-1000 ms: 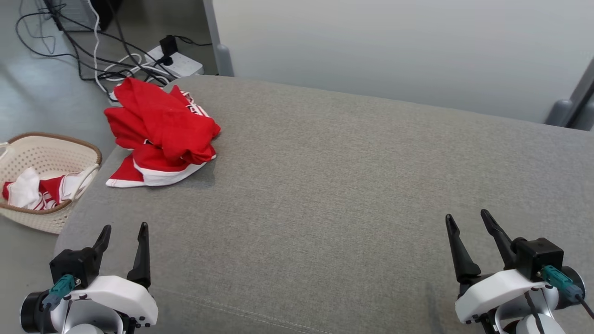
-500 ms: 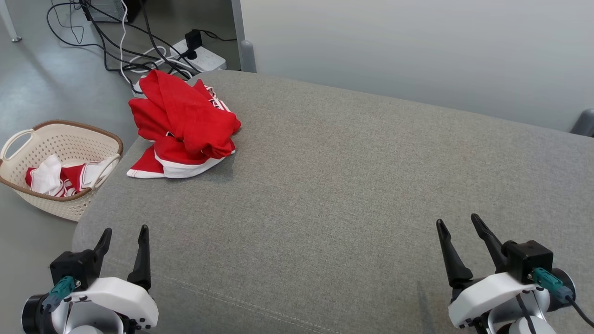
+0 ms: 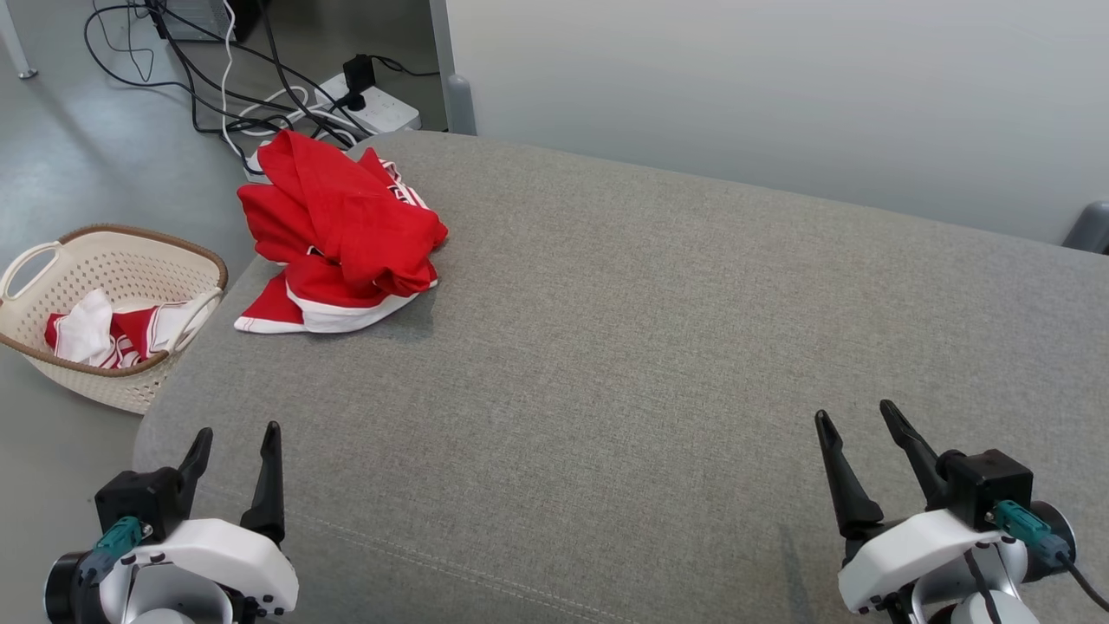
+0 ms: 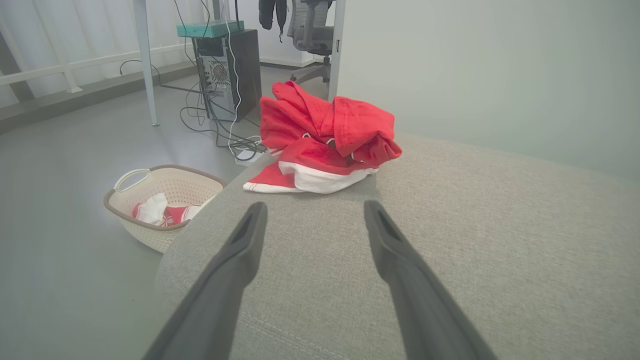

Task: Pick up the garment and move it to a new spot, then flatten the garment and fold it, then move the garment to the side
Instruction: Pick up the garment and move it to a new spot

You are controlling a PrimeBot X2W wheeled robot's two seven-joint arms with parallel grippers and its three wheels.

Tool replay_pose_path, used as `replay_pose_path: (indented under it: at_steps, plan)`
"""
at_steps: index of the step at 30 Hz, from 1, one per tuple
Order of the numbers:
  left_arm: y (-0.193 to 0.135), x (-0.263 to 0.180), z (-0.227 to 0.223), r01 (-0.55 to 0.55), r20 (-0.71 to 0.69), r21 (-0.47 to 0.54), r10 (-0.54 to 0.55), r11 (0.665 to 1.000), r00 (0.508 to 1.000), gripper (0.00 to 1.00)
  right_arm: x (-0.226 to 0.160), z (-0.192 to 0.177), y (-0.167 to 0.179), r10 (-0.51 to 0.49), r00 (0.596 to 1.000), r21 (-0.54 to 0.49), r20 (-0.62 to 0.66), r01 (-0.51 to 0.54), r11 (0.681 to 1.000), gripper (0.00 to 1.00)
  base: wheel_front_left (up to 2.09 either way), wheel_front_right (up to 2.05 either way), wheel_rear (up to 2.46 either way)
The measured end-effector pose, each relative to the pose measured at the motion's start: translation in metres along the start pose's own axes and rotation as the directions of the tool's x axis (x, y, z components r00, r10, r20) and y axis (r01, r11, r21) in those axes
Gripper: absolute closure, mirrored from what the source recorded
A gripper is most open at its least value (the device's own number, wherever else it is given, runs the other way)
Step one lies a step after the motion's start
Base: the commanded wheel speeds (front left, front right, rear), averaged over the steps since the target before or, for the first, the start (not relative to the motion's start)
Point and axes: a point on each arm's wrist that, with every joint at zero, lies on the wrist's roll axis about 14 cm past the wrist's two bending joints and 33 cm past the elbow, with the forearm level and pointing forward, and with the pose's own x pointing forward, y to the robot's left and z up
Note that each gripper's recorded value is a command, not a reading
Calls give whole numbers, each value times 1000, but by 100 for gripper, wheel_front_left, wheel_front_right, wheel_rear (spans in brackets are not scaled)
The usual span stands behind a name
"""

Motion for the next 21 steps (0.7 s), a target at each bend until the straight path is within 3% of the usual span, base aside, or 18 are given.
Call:
replay_pose_path:
  at_steps: [10,21]
  plan:
    - [-9,7,13,31,20,6,-31,1000,999,0,2,-4,-2,-3,1000,7,-10,3,1000,0,0,0,0]
    - [-57,84,170,160,265,145,-194,976,945,0,13,-4,-14,-11,1000,8,-3,11,1000,0,0,0,0]
